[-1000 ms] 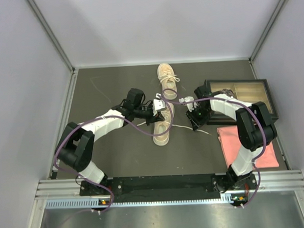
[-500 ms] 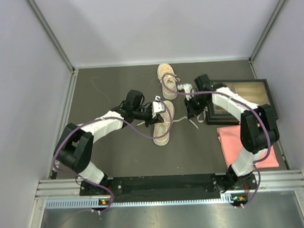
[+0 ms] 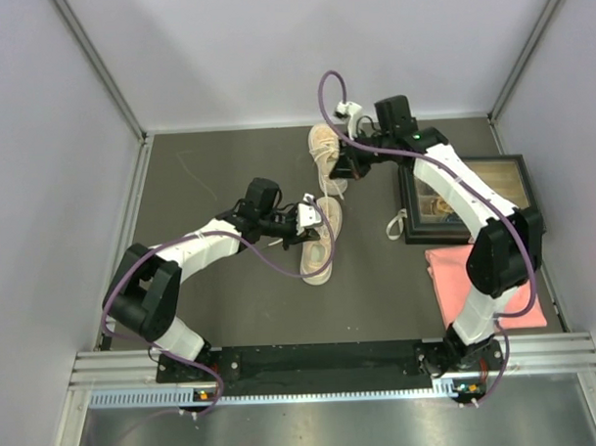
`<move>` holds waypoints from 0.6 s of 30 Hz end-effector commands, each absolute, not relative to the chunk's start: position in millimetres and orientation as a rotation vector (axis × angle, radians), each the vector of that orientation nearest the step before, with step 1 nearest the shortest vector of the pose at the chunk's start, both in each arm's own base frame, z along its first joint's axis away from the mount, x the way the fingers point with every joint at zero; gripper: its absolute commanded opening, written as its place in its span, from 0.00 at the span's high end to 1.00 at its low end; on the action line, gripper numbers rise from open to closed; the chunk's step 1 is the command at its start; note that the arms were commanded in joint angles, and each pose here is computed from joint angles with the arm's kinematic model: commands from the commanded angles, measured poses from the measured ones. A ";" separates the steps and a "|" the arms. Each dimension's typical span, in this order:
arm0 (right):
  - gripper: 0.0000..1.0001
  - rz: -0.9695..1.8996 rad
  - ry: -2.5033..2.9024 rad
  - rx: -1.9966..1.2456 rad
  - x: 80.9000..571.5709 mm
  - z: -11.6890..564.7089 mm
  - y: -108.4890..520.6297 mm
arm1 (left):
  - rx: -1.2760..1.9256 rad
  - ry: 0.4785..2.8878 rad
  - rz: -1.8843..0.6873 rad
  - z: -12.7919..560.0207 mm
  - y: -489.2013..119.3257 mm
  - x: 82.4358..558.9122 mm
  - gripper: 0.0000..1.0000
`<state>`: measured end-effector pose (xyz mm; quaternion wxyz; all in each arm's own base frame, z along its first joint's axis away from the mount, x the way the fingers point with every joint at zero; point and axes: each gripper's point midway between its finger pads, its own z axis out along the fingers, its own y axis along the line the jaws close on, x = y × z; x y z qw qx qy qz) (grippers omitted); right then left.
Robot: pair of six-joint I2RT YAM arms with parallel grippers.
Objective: Tie the shoes
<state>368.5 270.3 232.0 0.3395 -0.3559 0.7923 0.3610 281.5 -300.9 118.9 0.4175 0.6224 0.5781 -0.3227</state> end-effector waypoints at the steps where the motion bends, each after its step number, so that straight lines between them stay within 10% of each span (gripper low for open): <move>1: 1.00 1.096 1.928 -1.057 350.8 249.8 333.2 | 1.578 1.333 -0.800 137.8 -305.7 280.8 1.00; 18: 1.00 0.850 2.106 -1.002 394.3 162.5 340.4 | 1.628 1.300 -0.801 132.8 -303.6 274.0 1.00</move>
